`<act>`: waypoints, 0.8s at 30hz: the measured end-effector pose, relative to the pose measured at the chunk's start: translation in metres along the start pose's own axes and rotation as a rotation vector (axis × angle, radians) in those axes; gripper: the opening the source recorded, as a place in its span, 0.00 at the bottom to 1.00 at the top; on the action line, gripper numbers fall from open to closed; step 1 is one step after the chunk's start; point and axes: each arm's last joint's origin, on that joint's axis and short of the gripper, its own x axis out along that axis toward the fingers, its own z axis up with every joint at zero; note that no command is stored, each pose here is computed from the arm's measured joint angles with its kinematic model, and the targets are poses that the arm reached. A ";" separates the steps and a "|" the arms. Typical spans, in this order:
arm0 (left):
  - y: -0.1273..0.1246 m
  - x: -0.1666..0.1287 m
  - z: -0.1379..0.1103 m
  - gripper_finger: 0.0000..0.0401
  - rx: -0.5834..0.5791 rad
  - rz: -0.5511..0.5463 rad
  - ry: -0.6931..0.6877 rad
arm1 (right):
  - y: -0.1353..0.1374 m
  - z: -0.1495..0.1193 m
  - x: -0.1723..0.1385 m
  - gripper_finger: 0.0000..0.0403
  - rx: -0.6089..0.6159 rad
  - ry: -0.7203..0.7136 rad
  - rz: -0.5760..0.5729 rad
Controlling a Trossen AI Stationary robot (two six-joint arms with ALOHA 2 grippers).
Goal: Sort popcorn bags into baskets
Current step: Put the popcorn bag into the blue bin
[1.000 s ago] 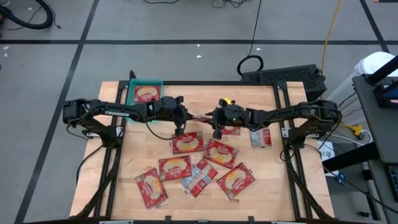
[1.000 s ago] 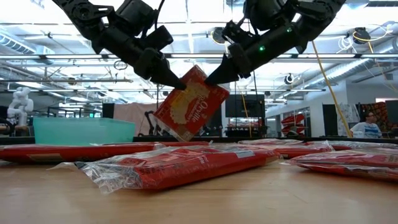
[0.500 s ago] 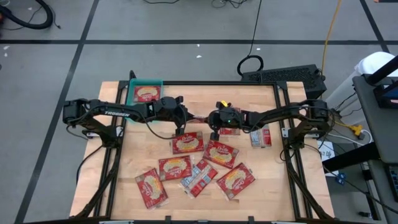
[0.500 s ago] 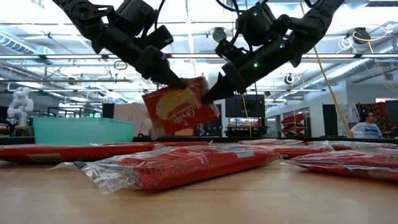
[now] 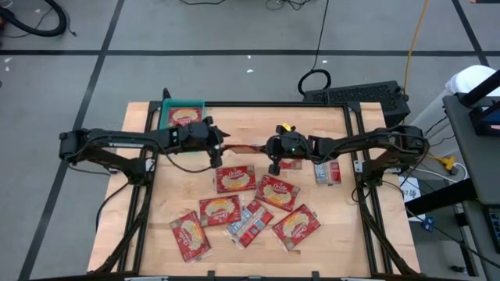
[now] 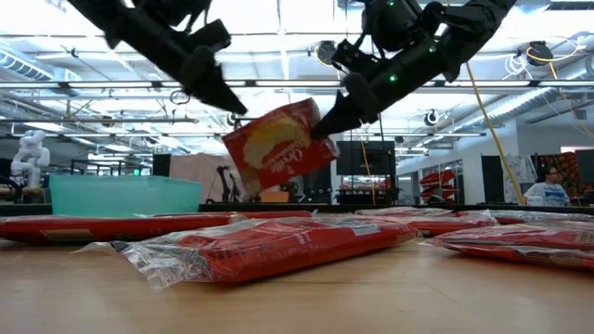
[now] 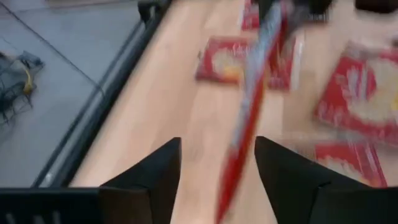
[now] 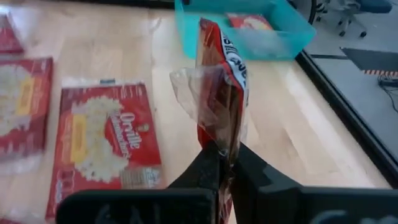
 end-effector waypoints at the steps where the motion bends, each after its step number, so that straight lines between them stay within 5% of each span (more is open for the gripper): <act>1: 0.000 -0.003 -0.001 0.53 -0.007 -0.001 -0.012 | 0.000 -0.002 -0.002 0.01 0.013 0.001 0.000; 14: -0.008 -0.032 -0.034 0.41 -0.069 -0.104 -0.162 | 0.011 -0.007 -0.010 0.01 0.091 -0.282 0.114; 24: -0.012 -0.035 -0.029 0.26 -0.054 -0.108 -0.338 | 0.014 -0.002 -0.015 0.01 0.072 -0.406 0.159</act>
